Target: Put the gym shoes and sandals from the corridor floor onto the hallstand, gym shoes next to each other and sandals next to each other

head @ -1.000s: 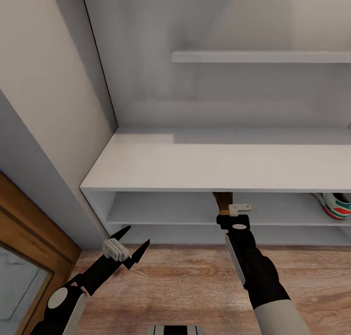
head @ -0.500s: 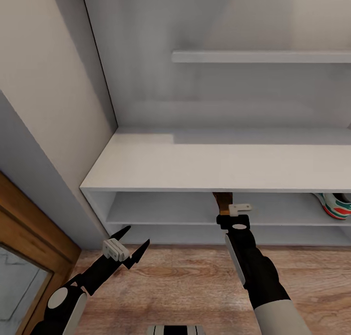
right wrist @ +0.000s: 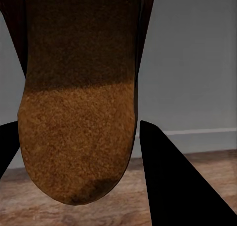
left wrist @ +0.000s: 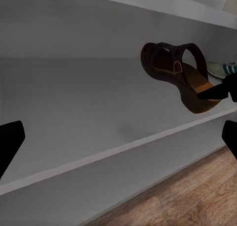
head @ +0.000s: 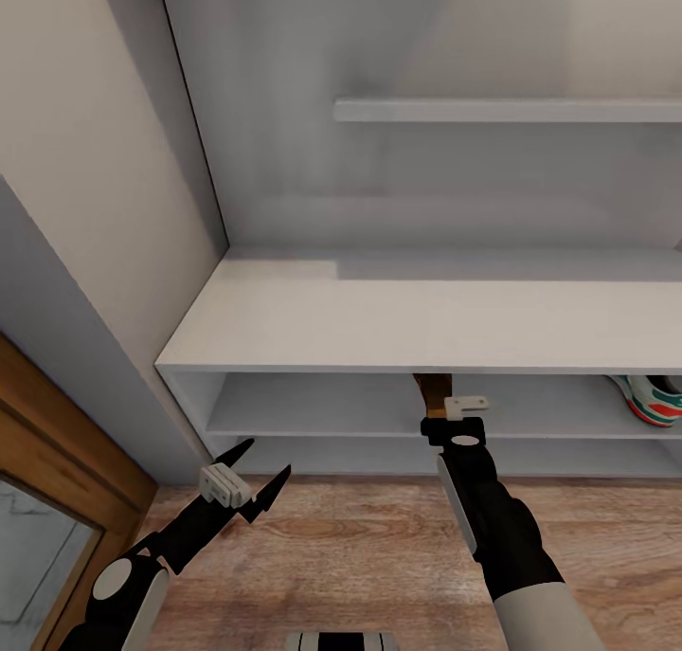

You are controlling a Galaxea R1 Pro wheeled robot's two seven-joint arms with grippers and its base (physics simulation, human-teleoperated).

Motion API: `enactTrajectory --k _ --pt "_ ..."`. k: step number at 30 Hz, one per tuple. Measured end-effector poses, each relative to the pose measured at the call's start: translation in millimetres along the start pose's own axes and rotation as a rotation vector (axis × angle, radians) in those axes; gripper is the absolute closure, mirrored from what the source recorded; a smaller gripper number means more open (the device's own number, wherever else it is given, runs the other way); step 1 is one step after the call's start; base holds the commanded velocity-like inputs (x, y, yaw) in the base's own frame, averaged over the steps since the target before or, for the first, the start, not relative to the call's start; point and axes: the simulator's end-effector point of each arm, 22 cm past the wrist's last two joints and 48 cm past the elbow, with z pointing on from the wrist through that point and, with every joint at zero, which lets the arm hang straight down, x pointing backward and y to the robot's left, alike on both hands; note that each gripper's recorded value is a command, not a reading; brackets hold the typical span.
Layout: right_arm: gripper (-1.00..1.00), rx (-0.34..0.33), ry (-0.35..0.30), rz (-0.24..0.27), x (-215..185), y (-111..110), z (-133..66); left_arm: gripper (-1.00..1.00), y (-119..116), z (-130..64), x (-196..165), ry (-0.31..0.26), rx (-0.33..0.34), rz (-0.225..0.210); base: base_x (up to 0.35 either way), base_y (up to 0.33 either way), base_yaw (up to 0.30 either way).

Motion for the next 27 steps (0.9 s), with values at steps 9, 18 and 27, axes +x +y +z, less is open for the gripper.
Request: enactTrajectory --k 9,18,27 --pt "1.00 0.000 0.000 0.000 0.1 0.1 0.1 -1.00 0.1 -0.1 0.0 0.000 0.000 0.000 0.000 0.000 0.000" --pt "1.00 0.000 0.001 0.000 0.2 0.1 0.2 -1.00 0.1 0.0 0.0 0.000 0.000 0.000 0.110 0.000 0.000" --pt "1.00 0.000 0.001 -0.001 0.5 0.1 0.2 -1.00 -0.5 0.1 0.1 0.000 0.001 0.000 0.114 0.000 0.000"
